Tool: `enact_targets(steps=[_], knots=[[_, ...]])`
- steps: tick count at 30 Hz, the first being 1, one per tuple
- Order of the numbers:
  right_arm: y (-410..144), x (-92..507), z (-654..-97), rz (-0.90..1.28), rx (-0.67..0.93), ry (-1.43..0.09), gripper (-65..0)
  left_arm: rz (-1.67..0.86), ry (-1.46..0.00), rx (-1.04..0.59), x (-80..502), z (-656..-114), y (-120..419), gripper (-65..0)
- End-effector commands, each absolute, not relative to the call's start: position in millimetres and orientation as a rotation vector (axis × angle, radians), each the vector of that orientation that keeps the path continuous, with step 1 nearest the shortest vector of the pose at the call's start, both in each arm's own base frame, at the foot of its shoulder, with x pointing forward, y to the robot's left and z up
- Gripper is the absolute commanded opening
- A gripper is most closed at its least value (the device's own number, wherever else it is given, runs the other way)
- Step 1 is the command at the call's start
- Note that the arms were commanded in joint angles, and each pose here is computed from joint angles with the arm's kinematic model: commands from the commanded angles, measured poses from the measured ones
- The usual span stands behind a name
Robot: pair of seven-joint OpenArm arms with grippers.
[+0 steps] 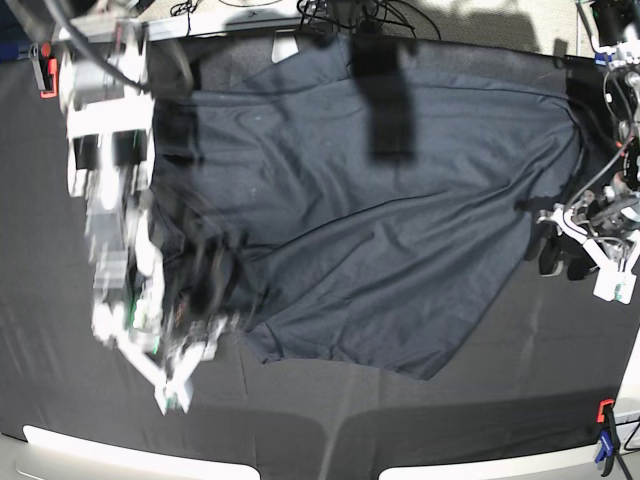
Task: Layout the t-shirt on the table in an organized manner, then fold the t-shirt properly
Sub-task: 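Release the shirt and move the right gripper to the shirt's hem, then grasp the hem with the right gripper and pull it outward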
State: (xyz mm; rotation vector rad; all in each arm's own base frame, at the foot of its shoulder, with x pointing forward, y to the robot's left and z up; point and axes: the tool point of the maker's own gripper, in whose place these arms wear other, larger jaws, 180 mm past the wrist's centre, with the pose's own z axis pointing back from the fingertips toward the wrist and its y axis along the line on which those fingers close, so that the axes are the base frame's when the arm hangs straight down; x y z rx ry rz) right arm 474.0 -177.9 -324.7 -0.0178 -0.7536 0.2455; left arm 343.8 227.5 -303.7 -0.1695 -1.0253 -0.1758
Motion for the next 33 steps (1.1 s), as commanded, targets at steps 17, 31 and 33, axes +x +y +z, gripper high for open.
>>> enact_targets(steps=[17, 31, 33], knots=[[-197.5, 469.7, -377.5, 0.233, 0.122, -0.502, -41.2, -0.185, -1.098, -0.159, 352.7, -283.5, 231.2, -38.3], [-192.4, 470.8, -370.7, 0.265, 0.158, -0.522, -65.0, -0.185, -1.096, -0.159, 352.5, -283.9, 231.2, -38.3], [-190.8, 474.6, -362.2, 0.288, 0.155, -0.545, -65.0, -0.185, -1.096, -0.159, 352.4, -283.9, 231.2, -38.3]])
